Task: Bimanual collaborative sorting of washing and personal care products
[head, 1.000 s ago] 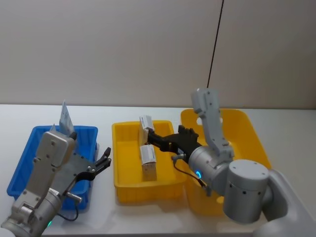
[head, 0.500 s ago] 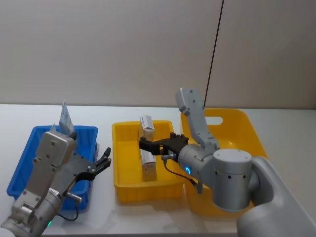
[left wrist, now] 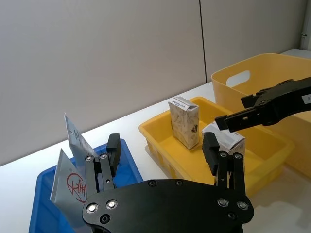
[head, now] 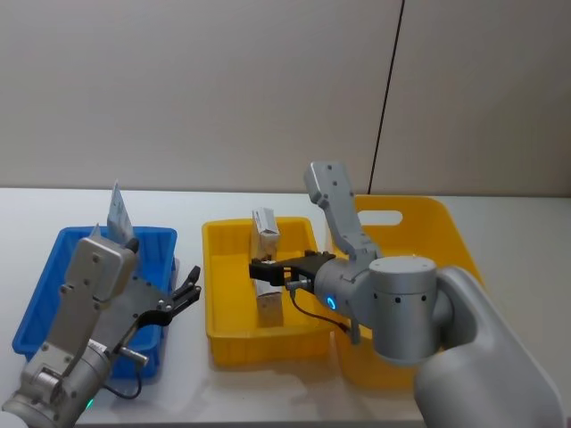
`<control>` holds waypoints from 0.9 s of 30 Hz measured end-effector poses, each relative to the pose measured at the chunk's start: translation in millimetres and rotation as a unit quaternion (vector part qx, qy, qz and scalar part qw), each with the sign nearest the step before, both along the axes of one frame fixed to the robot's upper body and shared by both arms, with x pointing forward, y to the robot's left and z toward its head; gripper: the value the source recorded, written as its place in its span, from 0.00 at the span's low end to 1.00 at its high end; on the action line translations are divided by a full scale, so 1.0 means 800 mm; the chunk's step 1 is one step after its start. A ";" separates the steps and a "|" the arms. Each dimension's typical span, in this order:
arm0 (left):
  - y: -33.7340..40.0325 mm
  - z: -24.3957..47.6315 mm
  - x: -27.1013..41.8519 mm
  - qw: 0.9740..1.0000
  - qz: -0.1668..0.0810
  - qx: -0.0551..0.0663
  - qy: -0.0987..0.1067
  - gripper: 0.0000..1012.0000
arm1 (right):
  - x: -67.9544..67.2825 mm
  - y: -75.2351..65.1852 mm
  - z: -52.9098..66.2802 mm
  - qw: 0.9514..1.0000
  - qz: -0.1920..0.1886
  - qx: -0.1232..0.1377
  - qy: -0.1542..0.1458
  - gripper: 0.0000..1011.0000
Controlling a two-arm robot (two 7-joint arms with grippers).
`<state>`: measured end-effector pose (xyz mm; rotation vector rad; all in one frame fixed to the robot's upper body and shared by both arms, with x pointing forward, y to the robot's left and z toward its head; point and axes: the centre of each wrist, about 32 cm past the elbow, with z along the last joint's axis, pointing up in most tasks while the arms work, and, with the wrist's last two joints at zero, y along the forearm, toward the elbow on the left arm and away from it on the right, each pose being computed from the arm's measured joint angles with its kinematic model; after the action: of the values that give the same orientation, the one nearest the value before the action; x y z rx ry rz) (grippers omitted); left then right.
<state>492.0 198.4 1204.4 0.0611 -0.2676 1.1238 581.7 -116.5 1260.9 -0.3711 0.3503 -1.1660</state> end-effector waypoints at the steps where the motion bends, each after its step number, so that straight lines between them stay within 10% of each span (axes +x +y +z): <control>1: 0.0000 0.0000 0.0000 1.000 0.000 0.000 0.000 0.99 | 0.001 0.000 0.000 1.000 0.000 -0.001 0.001 0.99; 27: 0.0000 0.0000 0.0000 1.000 0.000 0.000 0.000 0.99 | 0.036 0.013 -0.012 0.998 0.031 -0.015 0.051 0.88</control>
<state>492.0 198.4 1204.4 0.0611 -0.2676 1.1237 610.8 -106.1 1251.5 -0.4666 0.4080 -1.0941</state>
